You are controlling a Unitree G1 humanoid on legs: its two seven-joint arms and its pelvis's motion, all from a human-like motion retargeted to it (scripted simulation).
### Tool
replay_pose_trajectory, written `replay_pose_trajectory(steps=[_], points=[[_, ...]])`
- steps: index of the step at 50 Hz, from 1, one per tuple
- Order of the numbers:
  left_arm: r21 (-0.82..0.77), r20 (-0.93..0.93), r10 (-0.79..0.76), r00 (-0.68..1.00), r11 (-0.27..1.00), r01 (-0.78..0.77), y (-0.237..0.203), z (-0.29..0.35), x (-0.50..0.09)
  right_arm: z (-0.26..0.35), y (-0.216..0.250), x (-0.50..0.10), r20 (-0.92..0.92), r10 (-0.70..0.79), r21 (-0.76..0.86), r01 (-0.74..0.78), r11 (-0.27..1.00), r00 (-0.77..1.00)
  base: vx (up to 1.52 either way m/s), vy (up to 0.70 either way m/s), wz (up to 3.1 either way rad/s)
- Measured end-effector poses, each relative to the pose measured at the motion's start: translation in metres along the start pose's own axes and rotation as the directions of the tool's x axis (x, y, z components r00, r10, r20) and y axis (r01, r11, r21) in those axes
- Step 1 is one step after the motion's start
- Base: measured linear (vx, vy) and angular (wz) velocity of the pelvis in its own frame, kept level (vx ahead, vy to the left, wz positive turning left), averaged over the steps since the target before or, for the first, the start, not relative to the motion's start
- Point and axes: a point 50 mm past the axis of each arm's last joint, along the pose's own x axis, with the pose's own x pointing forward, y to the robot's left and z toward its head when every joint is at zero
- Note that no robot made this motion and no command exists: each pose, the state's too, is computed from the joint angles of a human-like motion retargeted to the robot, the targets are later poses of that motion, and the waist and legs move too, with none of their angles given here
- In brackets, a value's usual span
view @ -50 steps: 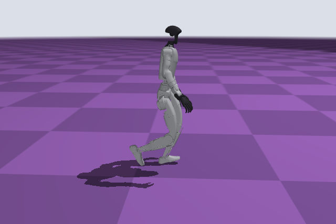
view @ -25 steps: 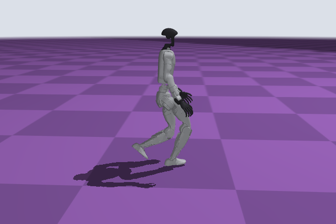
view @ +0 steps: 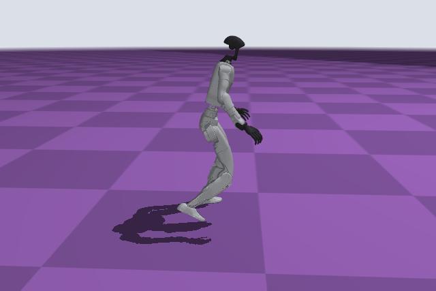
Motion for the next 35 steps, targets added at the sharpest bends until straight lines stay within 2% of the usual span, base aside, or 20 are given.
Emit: replay_pose_trajectory(steps=[4, 8, 12, 16, 20, 25, 30, 35], points=[[-0.017, 0.223, 0.085, 0.971, 0.996, -0.084, 0.025, 0.049, 0.019, -0.013, 0.001, -0.009, -0.037, 0.026, 0.074, -0.023, 0.997, 0.999, 0.42, 0.5, 0.3], [-0.048, 0.447, 0.085, 0.89, 0.996, -0.071, 0.028, 0.101, 0.023, -0.009, 0.004, -0.015, -0.016, 0.03, 0.157, -0.027, 0.987, 0.999, 0.27, 0.53, 0.38], [-0.099, 0.614, 0.048, 0.787, 0.995, 0.016, 0.014, 0.148, 0.014, 0.014, 0.0, -0.01, 0.048, -0.038, 0.186, 0.029, 0.982, 0.998, 0.14, 0.64, 0.03], [-0.058, 0.678, -0.054, 0.733, 0.99, 0.126, -0.027, 0.169, -0.002, 0.034, -0.009, 0.003, 0.081, -0.162, 0.1, 0.154, 0.983, 0.983, 0.07, 0.77, 0.33], [0.081, 0.686, -0.228, 0.691, 0.968, 0.239, -0.078, 0.17, -0.024, 0.017, -0.01, 0.005, -0.008, -0.222, 0.033, 0.222, 0.975, 0.975, 0.09, 0.85, 1.12], [0.238, 0.647, -0.38, 0.661, 0.924, 0.298, -0.108, 0.163, -0.026, -0.02, -0.012, 0.003, -0.146, -0.205, 0.003, 0.208, 0.978, 0.968, 0.22, 0.75, 1.14], [0.279, 0.492, -0.406, 0.77, 0.912, 0.302, -0.116, 0.128, -0.004, -0.047, -0.001, -0.008, -0.262, -0.111, 0.047, 0.127, 0.991, 0.959, 0.38, 0.54, 1.3], [0.245, 0.282, -0.332, 0.9, 0.932, 0.267, -0.1, 0.08, 0.016, -0.065, 0.011, -0.025, -0.326, -0.009, 0.146, 0.059, 0.987, 0.945, 0.44, 0.38, 1.55]])
